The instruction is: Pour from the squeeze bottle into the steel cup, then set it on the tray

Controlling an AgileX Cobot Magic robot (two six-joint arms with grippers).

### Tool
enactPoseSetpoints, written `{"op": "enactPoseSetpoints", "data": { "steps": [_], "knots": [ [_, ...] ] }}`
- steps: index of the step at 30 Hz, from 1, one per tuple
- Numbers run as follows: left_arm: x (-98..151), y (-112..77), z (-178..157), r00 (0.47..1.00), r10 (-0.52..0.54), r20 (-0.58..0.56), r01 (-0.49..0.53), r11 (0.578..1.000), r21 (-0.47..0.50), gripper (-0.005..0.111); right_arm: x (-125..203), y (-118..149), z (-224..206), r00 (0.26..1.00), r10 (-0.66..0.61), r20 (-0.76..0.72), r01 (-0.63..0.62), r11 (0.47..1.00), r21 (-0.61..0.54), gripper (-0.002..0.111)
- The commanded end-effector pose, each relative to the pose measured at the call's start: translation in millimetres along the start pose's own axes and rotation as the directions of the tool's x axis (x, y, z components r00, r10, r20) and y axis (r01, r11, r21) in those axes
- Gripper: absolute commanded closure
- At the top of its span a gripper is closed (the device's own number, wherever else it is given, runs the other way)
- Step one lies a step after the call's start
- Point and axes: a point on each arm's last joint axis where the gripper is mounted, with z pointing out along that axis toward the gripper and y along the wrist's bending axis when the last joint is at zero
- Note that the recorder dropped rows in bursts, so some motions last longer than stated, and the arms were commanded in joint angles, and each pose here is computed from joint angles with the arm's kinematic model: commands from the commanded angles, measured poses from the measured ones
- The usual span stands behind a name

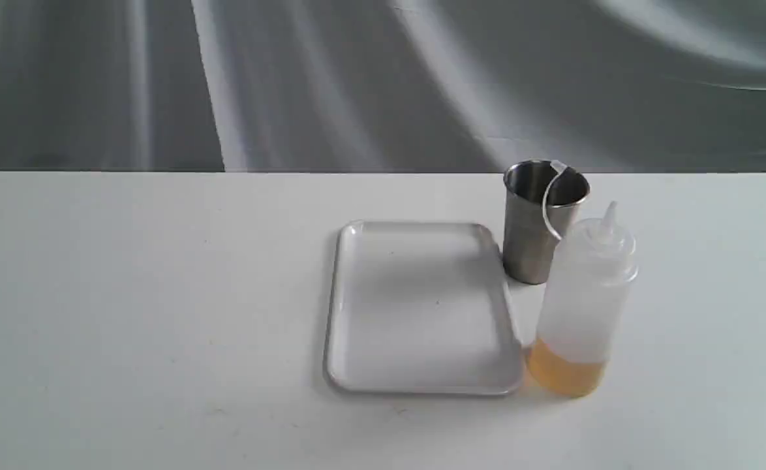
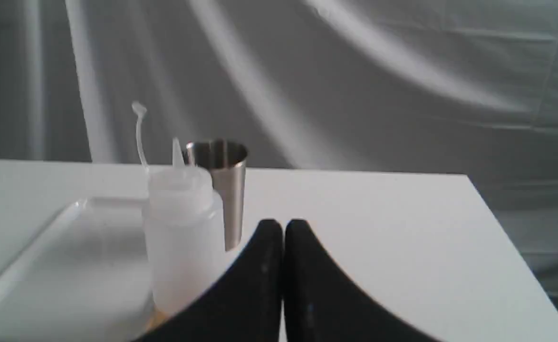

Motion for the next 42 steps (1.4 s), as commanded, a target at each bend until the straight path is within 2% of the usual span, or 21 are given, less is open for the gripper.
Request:
{"op": "enactPoseSetpoints", "data": {
  "steps": [1,11,18,25,28,32,42],
  "knots": [
    [0.7,-0.4,0.2,1.0,-0.001,0.005,0.001,1.0,0.006,0.107,-16.5,-0.3,-1.5,1.0,0.009,-0.03,-0.009,1.0,0.006,0.108],
    [0.7,-0.4,0.2,1.0,-0.003,0.005,0.003,1.0,0.006,0.107,-63.2,-0.3,40.5,0.987,0.002,-0.159,-0.001,1.0,0.007,0.108],
    [0.7,-0.4,0.2,1.0,-0.003,0.005,0.003,1.0,0.006,0.107,-71.4,4.9,75.3,0.963,-0.008,-0.27,-0.001,0.999,-0.034,0.108],
    [0.7,-0.4,0.2,1.0,-0.001,0.005,0.001,1.0,0.006,0.107,-70.0,19.2,105.6,0.968,-0.07,-0.24,0.04,0.991,-0.128,0.108],
    [0.7,-0.4,0.2,1.0,-0.001,0.005,0.001,1.0,0.006,0.107,-61.7,22.8,118.7,0.953,-0.086,-0.29,0.046,0.989,-0.142,0.108],
    [0.7,-0.4,0.2,1.0,-0.001,0.005,0.001,1.0,0.006,0.107,-35.0,27.4,135.3,0.92,-0.105,-0.377,0.047,0.986,-0.16,0.108],
    [0.7,-0.4,0.2,1.0,-0.004,0.005,0.004,1.0,0.006,0.107,37.6,32.7,157.0,0.895,-0.116,-0.431,0.039,0.982,-0.183,0.108]
  ]
}}
